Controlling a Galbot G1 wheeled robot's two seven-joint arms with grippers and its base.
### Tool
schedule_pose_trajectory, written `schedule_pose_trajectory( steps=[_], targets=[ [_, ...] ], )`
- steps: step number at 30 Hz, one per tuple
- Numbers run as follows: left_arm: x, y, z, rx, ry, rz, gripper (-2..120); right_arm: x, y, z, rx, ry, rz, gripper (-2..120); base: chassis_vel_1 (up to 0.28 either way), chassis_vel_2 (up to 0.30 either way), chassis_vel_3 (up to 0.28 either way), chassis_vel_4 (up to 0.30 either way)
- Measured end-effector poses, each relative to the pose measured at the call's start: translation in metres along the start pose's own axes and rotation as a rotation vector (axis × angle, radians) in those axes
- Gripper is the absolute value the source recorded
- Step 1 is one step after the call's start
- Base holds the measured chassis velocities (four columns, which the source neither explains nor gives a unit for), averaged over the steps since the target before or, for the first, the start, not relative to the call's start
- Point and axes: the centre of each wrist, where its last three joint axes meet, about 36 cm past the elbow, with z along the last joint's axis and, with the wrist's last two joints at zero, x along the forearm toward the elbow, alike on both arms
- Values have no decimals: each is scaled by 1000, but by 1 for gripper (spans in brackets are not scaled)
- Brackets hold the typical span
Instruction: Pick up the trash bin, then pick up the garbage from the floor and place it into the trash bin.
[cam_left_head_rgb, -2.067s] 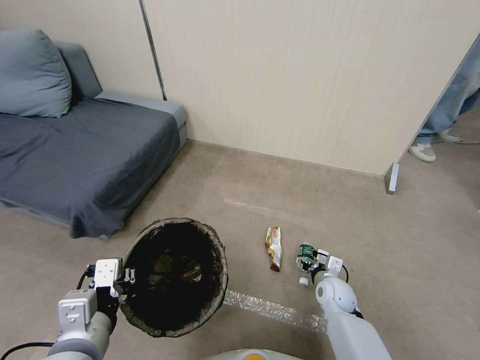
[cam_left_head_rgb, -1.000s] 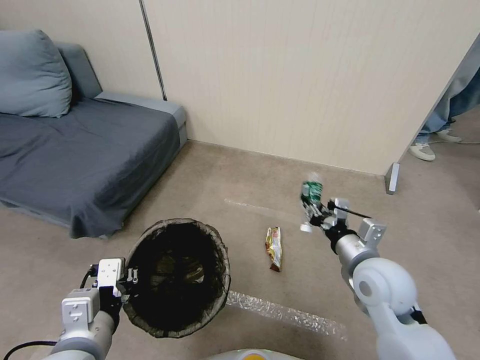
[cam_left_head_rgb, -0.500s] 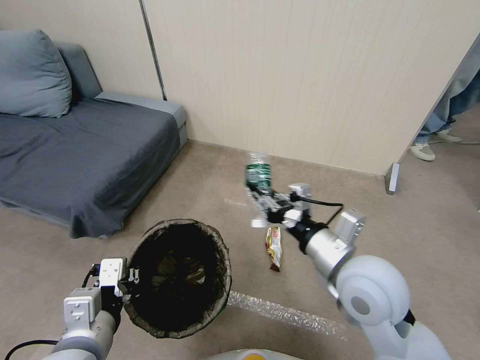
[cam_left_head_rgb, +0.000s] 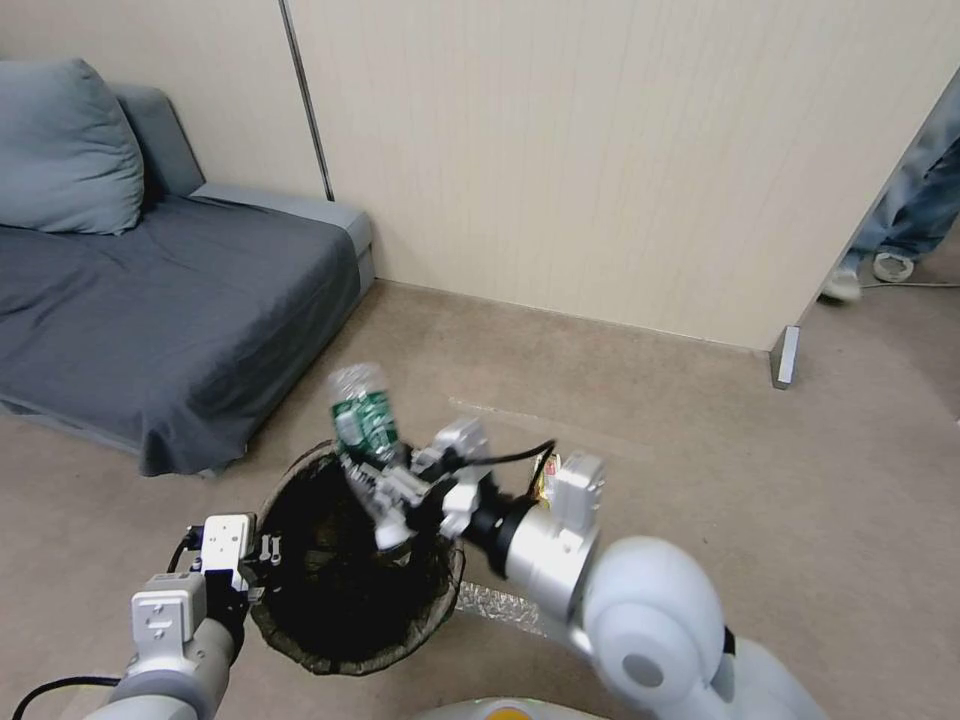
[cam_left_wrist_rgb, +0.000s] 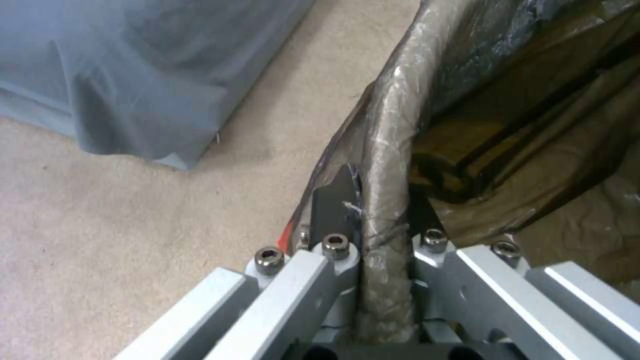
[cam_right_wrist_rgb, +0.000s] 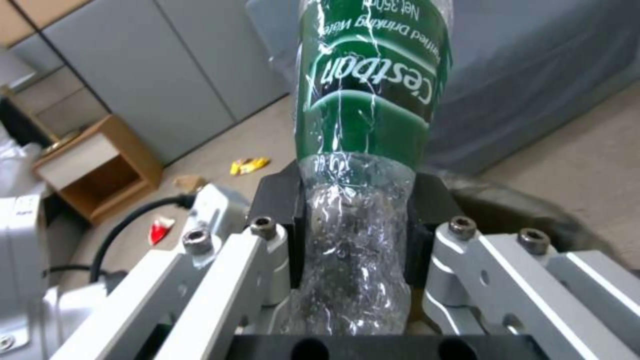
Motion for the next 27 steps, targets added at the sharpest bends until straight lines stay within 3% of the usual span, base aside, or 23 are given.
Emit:
schedule_pose_trajectory(
  steps=[6,12,21,23,27],
  targets=[
    [0,0,0,1,0,2,1,-2,5,3,11,60,-8,29,0,0,0,0],
    [0,0,0,3,0,3,1,-1,7,8,26,89,22,54,0,0,0,0],
    [0,-1,0,2,1,14,1,2,8,7,33,83,24,80,0,0,0,0],
    [0,-1,0,2,2,15,1,9,7,1,49,65,35,93,0,0,0,0],
    [0,-1,0,3,2,15,1,14,5,-3,61,53,42,99,0,0,0,0]
  ],
)
